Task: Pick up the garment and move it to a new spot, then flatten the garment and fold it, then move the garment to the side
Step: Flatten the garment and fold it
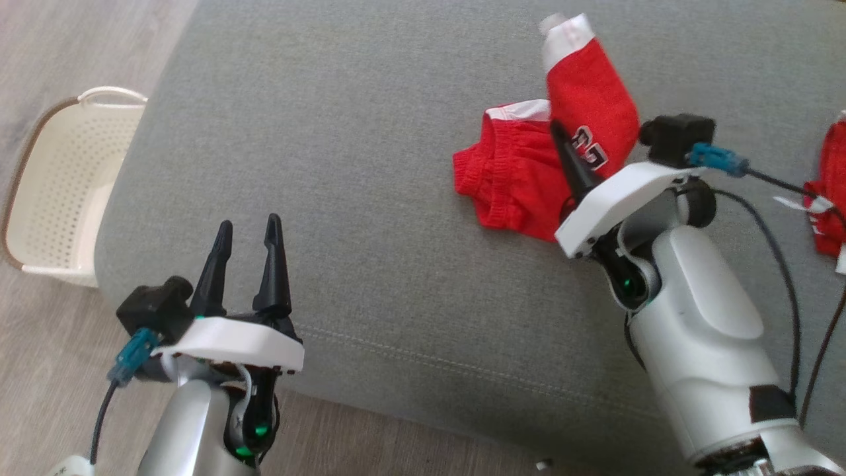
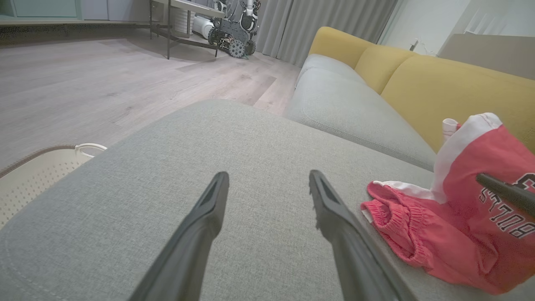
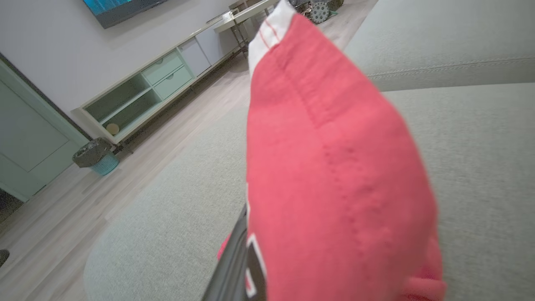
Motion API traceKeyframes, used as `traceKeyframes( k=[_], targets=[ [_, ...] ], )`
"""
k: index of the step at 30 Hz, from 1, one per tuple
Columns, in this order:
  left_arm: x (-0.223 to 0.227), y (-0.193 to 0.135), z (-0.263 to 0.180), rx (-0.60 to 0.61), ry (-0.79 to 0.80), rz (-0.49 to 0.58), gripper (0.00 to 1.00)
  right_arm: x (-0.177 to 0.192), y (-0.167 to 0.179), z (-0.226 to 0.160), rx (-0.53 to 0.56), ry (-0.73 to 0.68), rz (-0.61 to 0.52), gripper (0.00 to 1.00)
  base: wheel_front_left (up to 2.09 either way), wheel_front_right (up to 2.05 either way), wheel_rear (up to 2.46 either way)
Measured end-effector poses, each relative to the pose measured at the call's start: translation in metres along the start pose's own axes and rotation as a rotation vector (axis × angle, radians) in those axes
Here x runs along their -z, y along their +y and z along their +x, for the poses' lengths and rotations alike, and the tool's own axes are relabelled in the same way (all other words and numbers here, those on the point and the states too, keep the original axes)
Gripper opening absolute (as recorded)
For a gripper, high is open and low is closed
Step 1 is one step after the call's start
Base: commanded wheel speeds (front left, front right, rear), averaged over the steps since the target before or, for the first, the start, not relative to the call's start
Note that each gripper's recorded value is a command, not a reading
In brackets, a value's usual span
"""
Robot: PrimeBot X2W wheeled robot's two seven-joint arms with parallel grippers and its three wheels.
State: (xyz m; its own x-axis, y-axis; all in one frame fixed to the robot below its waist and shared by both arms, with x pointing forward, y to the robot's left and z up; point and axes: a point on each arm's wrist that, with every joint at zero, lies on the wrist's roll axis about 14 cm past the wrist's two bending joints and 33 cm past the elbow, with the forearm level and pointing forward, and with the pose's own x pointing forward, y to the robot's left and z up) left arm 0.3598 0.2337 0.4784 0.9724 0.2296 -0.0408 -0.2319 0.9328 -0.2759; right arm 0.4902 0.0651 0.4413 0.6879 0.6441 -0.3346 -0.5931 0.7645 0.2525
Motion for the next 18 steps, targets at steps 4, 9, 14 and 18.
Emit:
traceKeyframes(
  k=[4, 9, 14, 18],
  targets=[
    [-0.002, 0.005, -0.002, -0.016, -0.004, 0.003, 1.0, 0.009, 0.015, 0.002, -0.043, 0.028, -0.025, 0.0, 0.0, 0.0, 0.0],
    [-0.001, 0.011, -0.005, -0.034, 0.0, 0.004, 1.0, 0.025, 0.027, 0.008, -0.079, 0.092, -0.046, 0.0, 0.0, 0.0, 0.0],
    [0.001, 0.014, -0.008, -0.047, 0.007, -0.002, 1.0, 0.039, 0.035, 0.01, -0.1, 0.135, -0.088, 1.0, 0.0, 0.0, 0.0],
    [0.0, 0.015, -0.009, -0.05, 0.004, -0.003, 1.0, 0.037, 0.043, 0.008, -0.122, 0.132, -0.105, 1.0, 0.0, 0.0, 0.0]
  ],
)
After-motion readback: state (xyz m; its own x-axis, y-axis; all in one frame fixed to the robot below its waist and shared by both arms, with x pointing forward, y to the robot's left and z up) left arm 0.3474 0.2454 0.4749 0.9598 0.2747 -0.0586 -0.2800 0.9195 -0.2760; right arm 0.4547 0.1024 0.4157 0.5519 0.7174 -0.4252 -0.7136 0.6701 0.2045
